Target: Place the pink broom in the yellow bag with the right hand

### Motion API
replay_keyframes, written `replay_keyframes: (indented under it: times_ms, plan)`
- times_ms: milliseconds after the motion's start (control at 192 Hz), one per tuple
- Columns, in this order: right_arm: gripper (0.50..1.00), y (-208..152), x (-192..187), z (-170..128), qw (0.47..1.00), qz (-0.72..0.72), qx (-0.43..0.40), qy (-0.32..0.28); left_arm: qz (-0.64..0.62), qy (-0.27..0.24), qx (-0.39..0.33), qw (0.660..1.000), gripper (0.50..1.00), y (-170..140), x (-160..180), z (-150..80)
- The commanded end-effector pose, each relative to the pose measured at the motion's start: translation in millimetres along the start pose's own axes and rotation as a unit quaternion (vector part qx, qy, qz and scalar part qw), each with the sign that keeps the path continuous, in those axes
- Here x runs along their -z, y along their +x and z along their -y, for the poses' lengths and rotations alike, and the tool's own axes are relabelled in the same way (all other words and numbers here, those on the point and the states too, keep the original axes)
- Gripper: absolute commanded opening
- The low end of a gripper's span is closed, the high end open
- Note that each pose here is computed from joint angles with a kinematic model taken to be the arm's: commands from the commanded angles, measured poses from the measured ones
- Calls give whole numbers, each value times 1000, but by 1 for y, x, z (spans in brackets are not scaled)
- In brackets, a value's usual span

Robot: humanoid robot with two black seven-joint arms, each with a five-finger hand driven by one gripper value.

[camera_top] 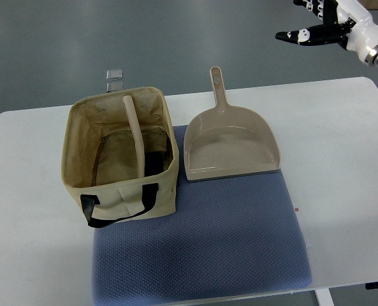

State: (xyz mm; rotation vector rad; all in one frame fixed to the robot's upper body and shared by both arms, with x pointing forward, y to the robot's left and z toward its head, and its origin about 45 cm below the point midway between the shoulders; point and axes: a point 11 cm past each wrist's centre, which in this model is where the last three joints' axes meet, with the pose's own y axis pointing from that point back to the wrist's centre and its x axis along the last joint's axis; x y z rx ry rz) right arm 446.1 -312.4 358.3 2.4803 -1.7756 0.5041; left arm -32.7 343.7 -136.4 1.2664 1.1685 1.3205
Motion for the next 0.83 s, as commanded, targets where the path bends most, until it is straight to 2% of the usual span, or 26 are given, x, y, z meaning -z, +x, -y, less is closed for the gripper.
replay_keyframes:
  times_ms: [0,109,250,536,822]
  plan:
    - [928,20,-24,-9,993,98,-56,-29,0,0,0,1000,1000,0,0,0]
    - [930,33,-44,-13,974,193,-106,-48,0,0,0,1000,1000,0,0,0]
    - [930,22,-71,-19,954,262,-135,-62,0,0,0,1000,1000,0,0,0]
    - [930,-19,-118,-30,936,309,-138,-101,0,0,0,1000,1000,0,0,0]
    - [930,-42,-134,-34,928,330,-131,-116,0,0,0,1000,1000,0,0,0]
